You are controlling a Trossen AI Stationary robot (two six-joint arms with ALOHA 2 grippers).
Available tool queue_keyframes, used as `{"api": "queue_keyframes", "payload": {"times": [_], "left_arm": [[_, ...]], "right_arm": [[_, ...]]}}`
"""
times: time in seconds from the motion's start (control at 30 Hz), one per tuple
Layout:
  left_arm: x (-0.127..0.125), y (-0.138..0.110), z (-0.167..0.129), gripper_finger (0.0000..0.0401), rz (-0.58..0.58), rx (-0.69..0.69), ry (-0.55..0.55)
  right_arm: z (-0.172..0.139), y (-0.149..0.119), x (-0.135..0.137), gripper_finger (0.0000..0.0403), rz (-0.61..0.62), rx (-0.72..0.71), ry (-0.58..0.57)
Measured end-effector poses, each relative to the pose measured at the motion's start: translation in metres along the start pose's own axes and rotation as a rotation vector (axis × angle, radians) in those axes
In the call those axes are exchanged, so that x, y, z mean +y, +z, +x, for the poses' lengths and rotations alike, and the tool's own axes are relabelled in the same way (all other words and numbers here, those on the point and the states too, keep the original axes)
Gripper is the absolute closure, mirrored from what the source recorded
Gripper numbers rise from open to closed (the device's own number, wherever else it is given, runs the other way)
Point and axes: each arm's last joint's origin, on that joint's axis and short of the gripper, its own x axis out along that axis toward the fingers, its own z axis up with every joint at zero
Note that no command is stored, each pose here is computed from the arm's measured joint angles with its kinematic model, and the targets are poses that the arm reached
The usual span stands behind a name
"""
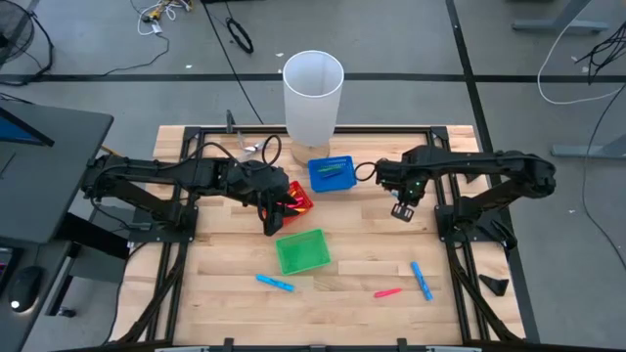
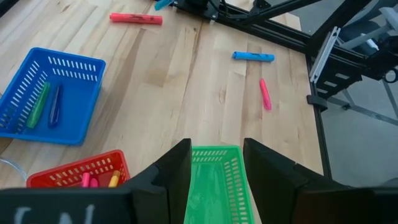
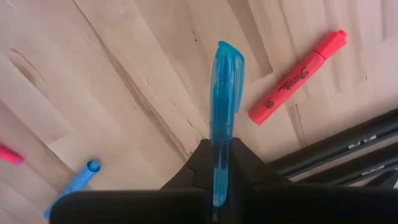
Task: Pick & Place Markers
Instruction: Put the blue pen into the blue bin
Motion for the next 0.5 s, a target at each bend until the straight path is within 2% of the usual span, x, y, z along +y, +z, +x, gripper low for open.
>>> {"api": "queue_keyframes", "payload": {"times": [0.17, 0.5], "left_arm": [[0.0, 0.0, 0.0, 0.025, 0.0, 0.004, 0.001], [0.0, -0.001, 0.0, 0.025, 0.0, 0.011, -0.012]], "right_arm": [[0.002, 0.014, 0.003, 0.0392, -0.061, 0.02, -0.036], [-0.017, 0.068, 0.014, 0.0392, -0.272, -0.041, -0.152]]}}
